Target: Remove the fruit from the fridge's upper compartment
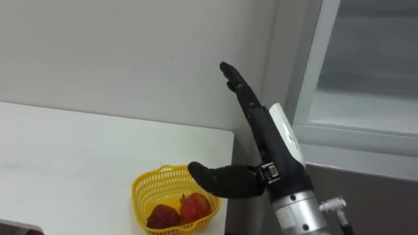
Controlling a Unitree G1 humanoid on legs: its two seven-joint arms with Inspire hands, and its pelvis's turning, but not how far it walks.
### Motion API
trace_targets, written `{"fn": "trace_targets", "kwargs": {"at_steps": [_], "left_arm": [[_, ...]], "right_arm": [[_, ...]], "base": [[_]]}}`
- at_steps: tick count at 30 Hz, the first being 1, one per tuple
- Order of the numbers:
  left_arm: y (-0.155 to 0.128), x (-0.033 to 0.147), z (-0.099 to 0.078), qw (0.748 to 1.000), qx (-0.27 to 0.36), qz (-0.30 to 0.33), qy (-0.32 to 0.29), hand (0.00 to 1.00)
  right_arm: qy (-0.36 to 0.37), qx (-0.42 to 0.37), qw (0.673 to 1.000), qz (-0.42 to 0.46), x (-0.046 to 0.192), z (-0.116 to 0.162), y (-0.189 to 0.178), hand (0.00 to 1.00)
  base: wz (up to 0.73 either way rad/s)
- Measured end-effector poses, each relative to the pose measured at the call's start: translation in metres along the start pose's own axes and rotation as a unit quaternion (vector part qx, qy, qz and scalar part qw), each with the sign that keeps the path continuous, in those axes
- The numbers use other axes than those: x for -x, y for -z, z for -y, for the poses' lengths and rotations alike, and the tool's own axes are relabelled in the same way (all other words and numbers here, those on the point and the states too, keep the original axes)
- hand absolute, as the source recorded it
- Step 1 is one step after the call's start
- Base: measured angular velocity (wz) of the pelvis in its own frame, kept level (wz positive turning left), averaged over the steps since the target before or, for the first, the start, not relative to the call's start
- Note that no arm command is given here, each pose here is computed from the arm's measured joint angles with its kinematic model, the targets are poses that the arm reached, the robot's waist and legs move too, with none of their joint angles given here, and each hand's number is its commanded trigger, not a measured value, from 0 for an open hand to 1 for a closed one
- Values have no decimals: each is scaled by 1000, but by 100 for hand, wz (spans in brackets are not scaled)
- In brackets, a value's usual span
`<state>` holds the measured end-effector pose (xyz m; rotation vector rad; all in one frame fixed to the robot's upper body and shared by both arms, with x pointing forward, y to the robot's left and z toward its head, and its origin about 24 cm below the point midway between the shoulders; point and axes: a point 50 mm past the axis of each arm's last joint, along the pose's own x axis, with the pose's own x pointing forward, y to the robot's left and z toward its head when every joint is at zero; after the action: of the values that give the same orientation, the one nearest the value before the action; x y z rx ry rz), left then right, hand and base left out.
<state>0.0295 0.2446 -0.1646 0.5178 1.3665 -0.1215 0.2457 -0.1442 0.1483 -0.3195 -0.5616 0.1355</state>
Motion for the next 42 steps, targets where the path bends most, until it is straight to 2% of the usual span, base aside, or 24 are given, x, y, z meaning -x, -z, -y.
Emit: {"fn": "trace_targets", "kwargs": {"at_steps": [4,11,22,42], "left_arm": [[-2,0,8,1000,-8,3,0,0],[-4,1,16,1000,-24,14,3,0],[-5,1,21,999,-32,24,12,0],[-15,0,24,997,-70,34,12,0]], "right_arm": [[15,-9,1000,16,10,0,-13,0],[87,-7,995,45,19,13,-24,0],[191,2,981,20,37,32,-17,0],[227,18,970,-88,69,33,16,0]], "base": [[-20],[-16],[-15],[-6]]}}
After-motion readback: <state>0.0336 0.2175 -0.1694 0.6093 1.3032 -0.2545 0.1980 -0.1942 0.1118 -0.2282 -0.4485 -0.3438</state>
